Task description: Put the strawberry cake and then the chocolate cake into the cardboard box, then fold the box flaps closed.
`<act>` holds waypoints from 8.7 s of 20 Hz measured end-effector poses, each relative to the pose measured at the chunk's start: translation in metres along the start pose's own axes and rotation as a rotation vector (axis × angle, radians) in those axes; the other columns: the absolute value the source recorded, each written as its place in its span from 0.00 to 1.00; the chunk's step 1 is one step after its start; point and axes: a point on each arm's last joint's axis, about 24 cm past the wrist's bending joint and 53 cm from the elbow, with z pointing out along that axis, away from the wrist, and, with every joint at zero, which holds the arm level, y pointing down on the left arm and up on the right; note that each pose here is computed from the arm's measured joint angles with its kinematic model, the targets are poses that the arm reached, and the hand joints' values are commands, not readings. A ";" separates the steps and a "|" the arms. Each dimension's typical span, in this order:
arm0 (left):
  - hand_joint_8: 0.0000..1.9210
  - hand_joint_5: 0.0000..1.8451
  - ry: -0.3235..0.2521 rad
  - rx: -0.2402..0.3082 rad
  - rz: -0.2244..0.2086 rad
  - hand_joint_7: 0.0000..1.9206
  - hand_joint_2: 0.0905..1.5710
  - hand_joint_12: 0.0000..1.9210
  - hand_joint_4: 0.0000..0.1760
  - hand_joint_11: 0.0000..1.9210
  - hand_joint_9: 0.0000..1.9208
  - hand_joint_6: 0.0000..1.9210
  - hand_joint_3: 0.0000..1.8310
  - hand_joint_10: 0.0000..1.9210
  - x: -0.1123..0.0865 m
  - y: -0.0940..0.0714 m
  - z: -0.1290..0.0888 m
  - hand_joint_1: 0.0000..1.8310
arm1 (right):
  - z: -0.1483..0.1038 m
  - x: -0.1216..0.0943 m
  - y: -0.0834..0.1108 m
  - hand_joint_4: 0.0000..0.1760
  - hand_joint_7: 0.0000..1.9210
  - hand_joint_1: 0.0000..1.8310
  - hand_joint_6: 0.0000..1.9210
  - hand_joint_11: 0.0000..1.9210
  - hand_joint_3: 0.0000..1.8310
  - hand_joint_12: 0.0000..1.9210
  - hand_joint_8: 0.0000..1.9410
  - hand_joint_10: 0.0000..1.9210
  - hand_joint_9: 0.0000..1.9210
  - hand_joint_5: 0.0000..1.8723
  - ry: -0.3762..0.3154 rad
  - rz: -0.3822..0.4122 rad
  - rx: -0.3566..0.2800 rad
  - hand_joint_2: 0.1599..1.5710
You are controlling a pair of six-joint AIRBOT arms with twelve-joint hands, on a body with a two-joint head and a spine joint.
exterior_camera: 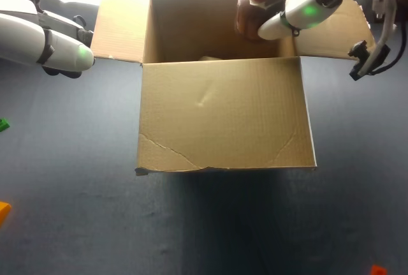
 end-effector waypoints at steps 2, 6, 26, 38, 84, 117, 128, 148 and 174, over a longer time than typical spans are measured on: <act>0.00 0.15 0.003 0.003 0.001 0.21 0.83 0.69 0.16 0.03 0.28 0.00 0.00 0.00 0.002 -0.002 0.002 0.13 | 0.006 0.001 0.001 0.04 0.37 0.61 0.73 0.11 0.00 1.00 0.78 0.82 0.21 0.35 0.001 0.001 -0.001 0.79; 0.00 0.15 0.006 0.005 -0.004 0.21 0.82 0.69 0.19 0.03 0.28 0.00 0.00 0.00 0.003 -0.003 0.004 0.13 | 0.018 0.005 0.005 0.00 0.25 0.50 0.44 0.09 0.00 1.00 0.56 0.76 0.18 0.22 0.003 0.003 -0.006 0.71; 0.00 0.15 0.002 0.031 -0.068 0.22 0.82 0.69 0.20 0.02 0.27 0.00 0.00 0.00 0.001 -0.012 0.003 0.13 | 0.004 -0.021 -0.001 0.00 0.18 0.33 0.05 0.00 0.00 0.76 0.00 0.29 0.13 0.10 -0.045 0.002 -0.002 0.59; 0.01 0.17 -0.002 0.163 -0.156 0.24 0.82 0.70 0.16 0.03 0.29 0.01 0.00 0.01 0.000 -0.067 0.001 0.13 | -0.073 -0.104 -0.058 0.00 0.27 0.15 0.06 0.00 0.01 0.81 0.01 0.42 0.13 0.19 -0.217 0.005 0.083 0.71; 0.00 0.25 0.046 0.249 -0.296 0.33 0.81 0.69 0.06 0.08 0.35 0.00 0.00 0.00 0.085 -0.097 0.037 0.16 | -0.123 0.072 -0.161 0.00 0.34 0.18 0.31 0.02 0.00 0.88 0.06 0.54 0.18 0.19 0.044 -0.462 0.159 0.74; 0.00 0.26 0.093 0.254 -0.170 0.33 0.81 0.70 0.06 0.09 0.36 0.00 0.00 0.00 0.090 -0.105 0.037 0.17 | -0.088 -0.032 -0.063 0.00 0.35 0.16 0.32 0.00 0.00 0.88 0.03 0.52 0.18 0.19 -0.227 -0.387 0.002 0.77; 0.00 0.25 0.143 0.350 -0.001 0.33 0.81 0.70 0.03 0.08 0.35 0.00 0.00 0.00 0.083 -0.128 0.030 0.16 | -0.081 -0.032 -0.039 0.00 0.34 0.16 0.33 0.00 0.00 0.89 0.02 0.53 0.17 0.18 -0.238 -0.364 -0.045 0.77; 0.00 0.24 0.073 0.131 0.050 0.32 0.81 0.70 0.06 0.08 0.35 0.00 0.00 0.00 0.004 -0.046 0.026 0.16 | -0.035 -0.006 -0.027 0.00 0.36 0.15 0.33 0.00 0.00 0.89 0.02 0.53 0.18 0.19 -0.149 -0.343 -0.051 0.77; 0.00 0.25 0.324 -0.051 0.081 0.33 0.82 0.72 0.03 0.08 0.35 0.00 0.00 0.00 0.074 0.014 -0.003 0.15 | -0.035 0.008 -0.030 0.00 0.36 0.15 0.33 0.00 0.00 0.89 0.02 0.53 0.17 0.19 -0.133 -0.450 -0.071 0.77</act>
